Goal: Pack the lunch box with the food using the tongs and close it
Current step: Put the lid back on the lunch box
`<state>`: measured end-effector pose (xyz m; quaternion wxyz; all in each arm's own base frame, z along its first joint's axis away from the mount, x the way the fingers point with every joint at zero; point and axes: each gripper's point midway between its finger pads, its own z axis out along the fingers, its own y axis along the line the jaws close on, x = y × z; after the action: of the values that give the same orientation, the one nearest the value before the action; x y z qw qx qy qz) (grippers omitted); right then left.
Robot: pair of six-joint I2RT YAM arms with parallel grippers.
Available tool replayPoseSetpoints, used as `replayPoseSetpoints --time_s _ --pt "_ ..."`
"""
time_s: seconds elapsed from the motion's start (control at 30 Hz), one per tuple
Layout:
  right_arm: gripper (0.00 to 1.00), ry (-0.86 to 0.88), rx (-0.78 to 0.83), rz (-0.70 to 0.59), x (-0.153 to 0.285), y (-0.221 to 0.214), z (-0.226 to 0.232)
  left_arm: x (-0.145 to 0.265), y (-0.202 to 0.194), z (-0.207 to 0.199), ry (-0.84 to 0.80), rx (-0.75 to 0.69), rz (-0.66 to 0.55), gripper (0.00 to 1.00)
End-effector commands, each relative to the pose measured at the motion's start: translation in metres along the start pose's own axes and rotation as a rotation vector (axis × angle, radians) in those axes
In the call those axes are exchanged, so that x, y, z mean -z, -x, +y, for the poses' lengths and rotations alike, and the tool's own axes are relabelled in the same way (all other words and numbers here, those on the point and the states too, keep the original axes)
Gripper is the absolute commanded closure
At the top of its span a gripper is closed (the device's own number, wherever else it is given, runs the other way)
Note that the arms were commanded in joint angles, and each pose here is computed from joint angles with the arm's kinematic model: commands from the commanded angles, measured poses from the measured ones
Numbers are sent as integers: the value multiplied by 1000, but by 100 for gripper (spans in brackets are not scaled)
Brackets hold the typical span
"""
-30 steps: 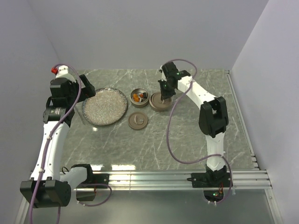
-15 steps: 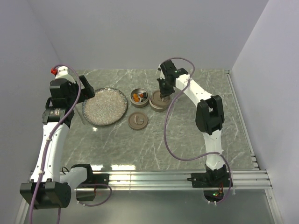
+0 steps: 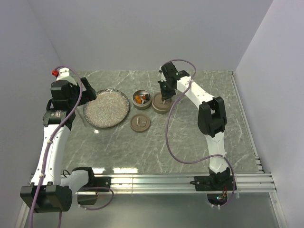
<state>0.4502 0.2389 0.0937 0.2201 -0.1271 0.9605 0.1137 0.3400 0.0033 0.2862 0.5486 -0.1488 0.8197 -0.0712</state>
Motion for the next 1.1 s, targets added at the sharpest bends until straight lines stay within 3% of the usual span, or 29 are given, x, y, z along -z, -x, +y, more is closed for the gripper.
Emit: replayPoseSetpoints --time_s 0.0,0.53,0.7,0.77,1.0,1.03,1.07 --pt "100 -17 43 5 -2 -2 10 6 14 -3 -8 -4 -47 0" --pt "100 -138 52 38 -17 -33 1 9 13 -4 -14 -4 -48 1" --pt "99 -106 40 -2 -4 -36 6 9 13 -5 -17 -5 -51 0" --pt "93 -66 44 -29 5 -29 14 9 13 -5 -17 -3 -51 1" --pt "57 59 50 -144 42 6 42 10 12 -9 -35 -1 -48 1" --pt "50 65 52 -158 46 10 44 10 12 -9 -34 -2 -48 1" --pt "31 69 52 -182 53 18 46 11 12 -9 -35 -1 -48 1"
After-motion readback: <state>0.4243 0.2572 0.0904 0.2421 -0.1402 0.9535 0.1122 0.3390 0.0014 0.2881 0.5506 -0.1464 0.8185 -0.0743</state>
